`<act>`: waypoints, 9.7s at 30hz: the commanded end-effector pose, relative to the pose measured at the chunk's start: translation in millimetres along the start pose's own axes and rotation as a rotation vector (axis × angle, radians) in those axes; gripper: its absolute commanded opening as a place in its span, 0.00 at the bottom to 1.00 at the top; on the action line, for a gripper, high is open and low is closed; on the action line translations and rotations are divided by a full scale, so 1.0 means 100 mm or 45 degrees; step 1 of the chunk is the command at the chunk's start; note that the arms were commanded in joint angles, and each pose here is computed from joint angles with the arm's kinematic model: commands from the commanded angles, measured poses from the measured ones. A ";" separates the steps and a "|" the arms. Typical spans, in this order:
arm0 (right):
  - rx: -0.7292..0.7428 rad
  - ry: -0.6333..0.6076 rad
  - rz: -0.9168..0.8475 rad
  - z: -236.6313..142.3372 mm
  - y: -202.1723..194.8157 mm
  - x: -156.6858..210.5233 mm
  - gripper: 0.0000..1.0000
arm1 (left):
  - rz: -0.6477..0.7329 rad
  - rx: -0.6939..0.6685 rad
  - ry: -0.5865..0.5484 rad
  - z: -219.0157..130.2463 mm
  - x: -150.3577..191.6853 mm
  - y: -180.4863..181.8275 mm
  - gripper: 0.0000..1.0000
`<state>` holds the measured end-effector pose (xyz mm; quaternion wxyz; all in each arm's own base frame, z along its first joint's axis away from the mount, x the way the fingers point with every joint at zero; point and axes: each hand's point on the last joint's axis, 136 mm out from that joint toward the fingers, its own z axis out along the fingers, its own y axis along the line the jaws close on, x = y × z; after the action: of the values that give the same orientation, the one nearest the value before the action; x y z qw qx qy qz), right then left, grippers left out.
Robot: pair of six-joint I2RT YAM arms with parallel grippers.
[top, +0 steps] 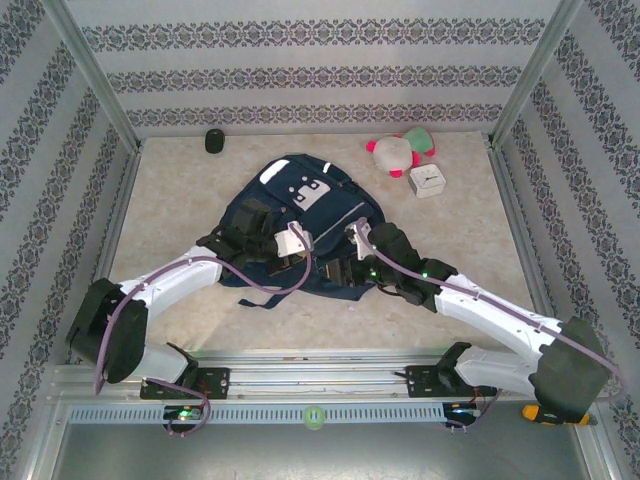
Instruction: Pack the student bag
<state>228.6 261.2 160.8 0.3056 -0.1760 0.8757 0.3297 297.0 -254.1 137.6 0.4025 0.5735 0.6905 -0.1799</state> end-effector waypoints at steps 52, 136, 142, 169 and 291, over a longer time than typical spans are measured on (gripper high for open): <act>0.705 -0.070 0.146 0.19 -0.65 -0.14 0.27 | -0.540 0.179 -0.186 0.05 -0.49 0.07 0.00; 0.384 0.044 0.229 -0.36 -1.06 -0.14 0.46 | -0.165 0.129 -0.057 0.13 -0.26 0.09 0.00; 0.087 0.015 0.029 -0.33 -0.69 -0.28 0.52 | -0.115 0.170 -0.111 0.08 -0.33 0.03 0.00; -0.069 0.151 -0.271 -0.18 -0.71 -0.51 0.58 | -0.113 0.244 -0.200 0.02 -0.39 -0.02 0.00; 0.244 -0.005 0.025 0.36 -0.89 -0.39 0.00 | -0.009 0.052 -0.008 -0.13 -0.15 -0.05 0.00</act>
<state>301.3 247.2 121.7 0.3065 -0.1764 0.8992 0.2578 300.9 -254.0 139.3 0.3736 0.5559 0.7240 -0.1649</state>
